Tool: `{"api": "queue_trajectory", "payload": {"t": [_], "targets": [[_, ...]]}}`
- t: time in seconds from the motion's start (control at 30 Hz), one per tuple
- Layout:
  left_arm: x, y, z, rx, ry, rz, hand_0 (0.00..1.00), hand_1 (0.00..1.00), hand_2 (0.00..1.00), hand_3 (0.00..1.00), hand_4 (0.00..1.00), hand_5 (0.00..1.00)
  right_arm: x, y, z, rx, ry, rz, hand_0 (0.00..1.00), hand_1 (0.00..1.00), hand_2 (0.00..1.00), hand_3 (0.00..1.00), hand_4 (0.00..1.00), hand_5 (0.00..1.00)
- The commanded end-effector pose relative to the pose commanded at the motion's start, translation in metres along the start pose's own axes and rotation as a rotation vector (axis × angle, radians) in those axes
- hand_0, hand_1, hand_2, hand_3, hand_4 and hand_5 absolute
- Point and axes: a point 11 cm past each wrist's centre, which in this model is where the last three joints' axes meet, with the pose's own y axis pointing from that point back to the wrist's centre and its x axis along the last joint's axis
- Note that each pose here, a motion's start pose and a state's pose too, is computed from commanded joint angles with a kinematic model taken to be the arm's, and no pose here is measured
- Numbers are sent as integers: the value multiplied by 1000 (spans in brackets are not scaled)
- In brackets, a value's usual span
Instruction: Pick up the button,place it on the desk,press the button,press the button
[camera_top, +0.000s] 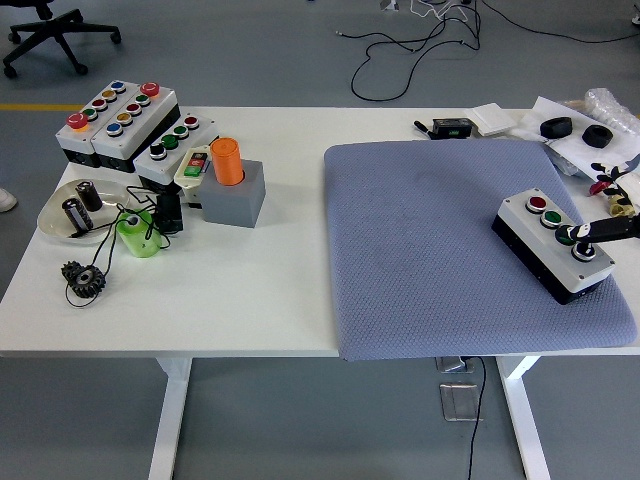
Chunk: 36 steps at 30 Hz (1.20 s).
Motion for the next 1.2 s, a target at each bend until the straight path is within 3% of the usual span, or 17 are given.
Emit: {"api": "queue_trajectory", "payload": {"t": [0.2,0.47,0.67,0.9,0.93,1.1,1.13,1.2], "targets": [[-1,0,1,-1,6,0,611,533,515,487,286,998,-10,-4,-4,-8,7,-20,904,871,913,941,991,200],[-1,0,2,-3,5,0,612,533,514,486,285,998,-26,-18,4,-92,18,-20,912,883,925,944,991,206],[-1,0,3,-6,6,0,612,532,514,485,286,998,-37,-22,-2,-98,5,-41,914,897,943,947,989,223],[-1,0,3,-6,7,-1,612,530,512,483,285,998,-42,-29,0,-136,7,-45,904,890,939,942,990,238],[-1,0,3,-6,6,0,612,529,511,482,285,998,-43,-30,1,-142,13,-45,844,816,871,900,986,223],[-1,0,3,-5,2,-1,612,529,511,482,285,998,-51,-35,0,-148,61,-61,844,816,871,900,986,223],[-1,0,3,-5,4,0,611,528,511,482,285,998,-54,-36,0,-150,106,-64,759,684,707,825,900,93],[-1,0,3,-5,4,0,611,528,511,482,285,998,-55,-37,0,-150,150,-54,759,684,707,825,900,93]]}}
